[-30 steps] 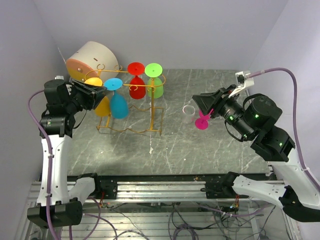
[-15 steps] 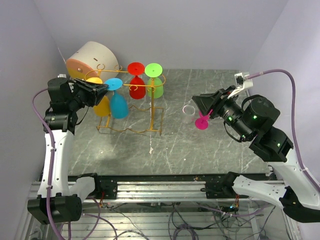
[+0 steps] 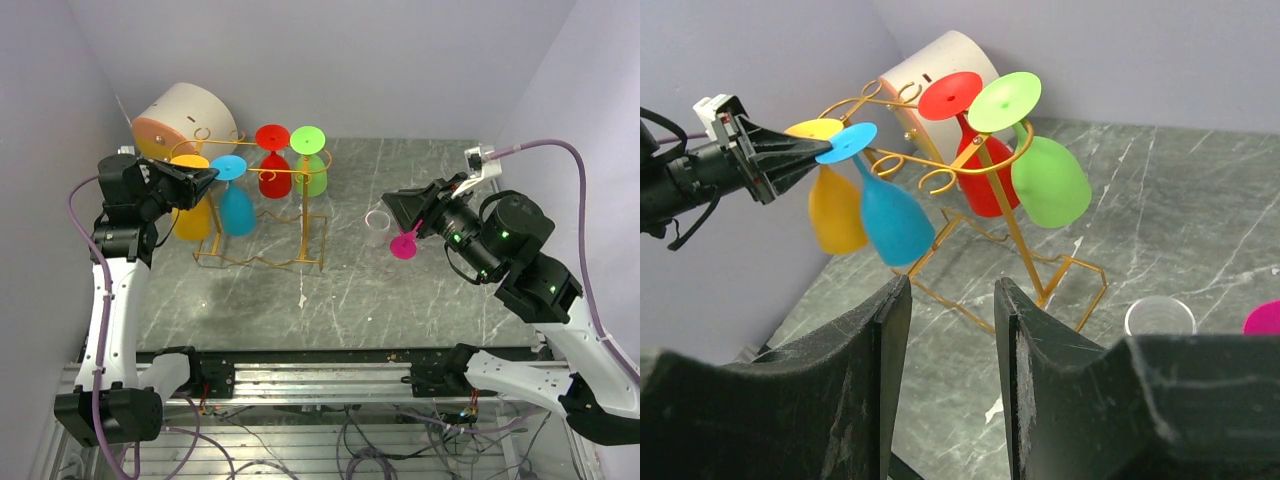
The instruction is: Take the wine glass off the wine glass rack
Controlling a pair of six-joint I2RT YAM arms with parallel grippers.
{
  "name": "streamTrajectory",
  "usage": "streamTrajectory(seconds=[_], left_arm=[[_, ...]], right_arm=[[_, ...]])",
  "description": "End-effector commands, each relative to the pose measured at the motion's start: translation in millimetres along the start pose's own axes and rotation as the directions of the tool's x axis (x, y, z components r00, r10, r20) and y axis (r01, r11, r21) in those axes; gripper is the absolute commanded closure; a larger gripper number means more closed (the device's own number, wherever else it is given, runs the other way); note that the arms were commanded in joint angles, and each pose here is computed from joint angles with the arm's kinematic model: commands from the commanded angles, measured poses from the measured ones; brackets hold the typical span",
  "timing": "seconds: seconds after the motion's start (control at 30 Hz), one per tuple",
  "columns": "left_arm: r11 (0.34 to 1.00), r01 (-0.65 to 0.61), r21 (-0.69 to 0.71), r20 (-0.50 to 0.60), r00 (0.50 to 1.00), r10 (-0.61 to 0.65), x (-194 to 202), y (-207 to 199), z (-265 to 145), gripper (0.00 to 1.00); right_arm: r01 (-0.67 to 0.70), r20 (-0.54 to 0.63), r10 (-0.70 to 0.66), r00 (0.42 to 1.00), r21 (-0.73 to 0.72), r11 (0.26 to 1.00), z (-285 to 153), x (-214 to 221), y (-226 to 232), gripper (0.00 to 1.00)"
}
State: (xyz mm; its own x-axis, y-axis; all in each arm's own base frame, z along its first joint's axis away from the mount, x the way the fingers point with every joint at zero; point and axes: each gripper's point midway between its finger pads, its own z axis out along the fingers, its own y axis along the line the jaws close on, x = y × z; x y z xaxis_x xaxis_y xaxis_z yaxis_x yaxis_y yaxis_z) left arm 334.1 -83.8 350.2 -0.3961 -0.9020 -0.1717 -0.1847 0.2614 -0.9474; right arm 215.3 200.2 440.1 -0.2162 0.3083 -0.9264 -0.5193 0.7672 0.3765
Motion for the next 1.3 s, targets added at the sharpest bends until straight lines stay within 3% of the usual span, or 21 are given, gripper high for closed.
streamTrajectory(seconds=[0.0,0.2,0.5,0.83,1.27], left_arm=[[0.997,-0.016,0.071,-0.013,1.000,0.017,6.7,-16.7,-8.2,0.85],[0.994,0.002,0.106,-0.013,1.000,-0.001,8.2,-23.6,-12.6,0.93],[0.985,0.054,0.163,-0.038,0.998,-0.048,13.8,-30.9,-18.0,0.93],[0.988,0.057,0.143,-0.042,0.998,-0.052,14.7,-24.8,-15.8,0.81],[0.985,0.070,0.155,-0.049,0.997,-0.063,17.7,-26.0,-20.3,0.90]], right_arm=[[-0.014,0.031,0.014,0.999,-0.003,1.000,0.1,-4.1,0.6,0.61],[-0.013,0.034,0.013,0.999,-0.006,1.000,0.7,-4.4,1.0,0.62],[-0.014,0.042,0.015,0.999,-0.009,1.000,-1.2,-6.5,1.2,0.61],[-0.013,0.044,0.013,0.999,0.002,1.000,-3.4,-7.0,-1.4,0.61],[-0.019,0.036,0.019,0.999,0.000,1.000,-1.1,-2.4,-1.4,0.60]])
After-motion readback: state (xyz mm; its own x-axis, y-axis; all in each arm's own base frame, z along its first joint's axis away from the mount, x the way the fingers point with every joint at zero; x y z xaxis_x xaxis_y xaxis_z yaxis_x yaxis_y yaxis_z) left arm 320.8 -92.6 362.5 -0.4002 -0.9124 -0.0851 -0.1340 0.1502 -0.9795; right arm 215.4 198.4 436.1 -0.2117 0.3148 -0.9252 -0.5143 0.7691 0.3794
